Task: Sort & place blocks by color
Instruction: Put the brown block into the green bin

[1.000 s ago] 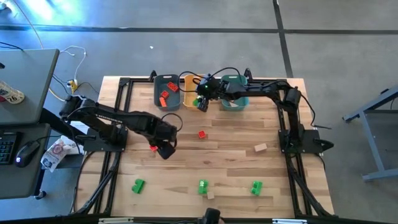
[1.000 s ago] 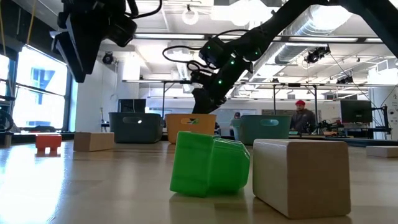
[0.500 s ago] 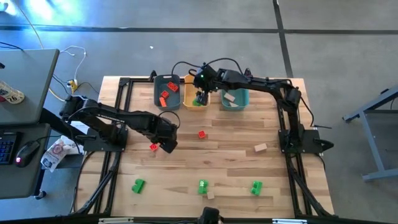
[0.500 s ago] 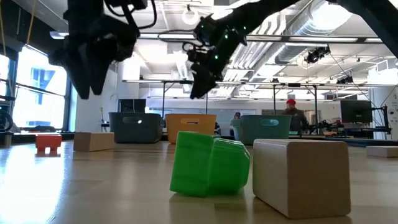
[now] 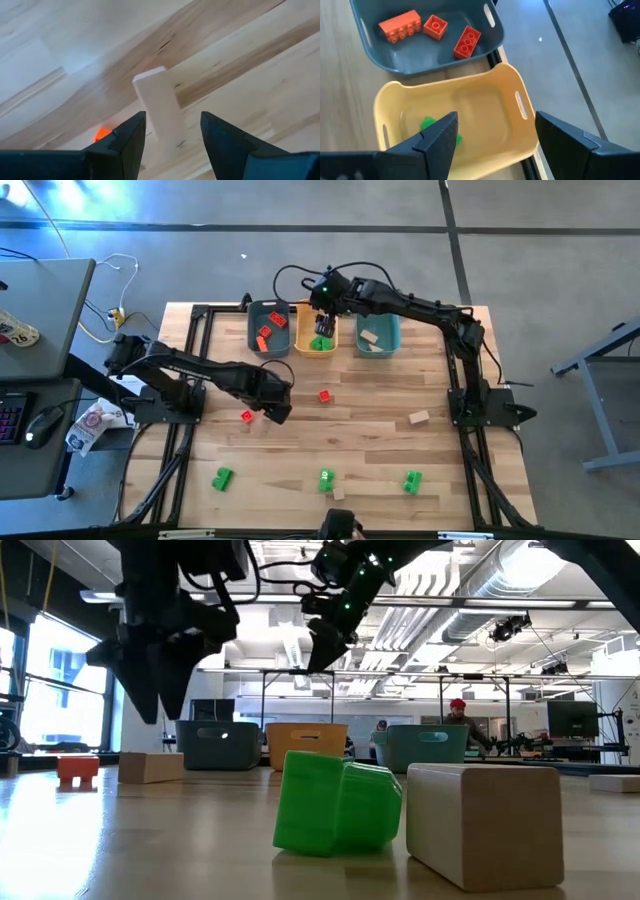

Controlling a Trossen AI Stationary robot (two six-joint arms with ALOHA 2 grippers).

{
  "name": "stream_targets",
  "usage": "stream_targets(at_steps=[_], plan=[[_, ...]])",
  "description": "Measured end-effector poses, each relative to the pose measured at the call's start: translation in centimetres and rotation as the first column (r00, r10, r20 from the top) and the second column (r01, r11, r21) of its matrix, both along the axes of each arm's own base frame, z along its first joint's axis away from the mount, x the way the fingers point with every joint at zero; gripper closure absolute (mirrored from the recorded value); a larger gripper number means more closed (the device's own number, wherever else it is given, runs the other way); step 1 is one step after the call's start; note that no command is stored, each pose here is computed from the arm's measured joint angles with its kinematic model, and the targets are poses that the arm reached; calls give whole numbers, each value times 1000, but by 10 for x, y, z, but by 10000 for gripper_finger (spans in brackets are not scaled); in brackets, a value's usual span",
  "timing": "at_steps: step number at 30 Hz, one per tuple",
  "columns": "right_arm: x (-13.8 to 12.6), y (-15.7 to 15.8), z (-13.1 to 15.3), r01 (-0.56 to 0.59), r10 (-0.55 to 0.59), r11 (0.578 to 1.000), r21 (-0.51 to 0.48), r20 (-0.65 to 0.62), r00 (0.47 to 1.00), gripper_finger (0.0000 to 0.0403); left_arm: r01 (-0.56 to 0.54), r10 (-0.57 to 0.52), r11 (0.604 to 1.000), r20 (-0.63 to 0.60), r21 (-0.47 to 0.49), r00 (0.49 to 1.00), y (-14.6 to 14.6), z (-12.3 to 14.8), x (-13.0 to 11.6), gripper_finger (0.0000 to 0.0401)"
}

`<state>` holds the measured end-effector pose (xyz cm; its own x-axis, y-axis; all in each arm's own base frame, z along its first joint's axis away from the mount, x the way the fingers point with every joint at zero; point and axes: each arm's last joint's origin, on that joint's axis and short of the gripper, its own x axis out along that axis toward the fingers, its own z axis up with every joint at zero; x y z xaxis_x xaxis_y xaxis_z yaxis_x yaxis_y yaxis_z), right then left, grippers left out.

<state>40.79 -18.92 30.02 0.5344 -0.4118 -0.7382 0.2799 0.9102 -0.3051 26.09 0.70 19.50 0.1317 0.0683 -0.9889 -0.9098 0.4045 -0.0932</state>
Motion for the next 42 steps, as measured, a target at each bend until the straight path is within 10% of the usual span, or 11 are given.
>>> stream_targets(at_steps=[42], plan=[[-5,1,-2,12,-18,999,-53,-103,994,151,79,-79,997,-189,-7,979,-10,-53,16,242]])
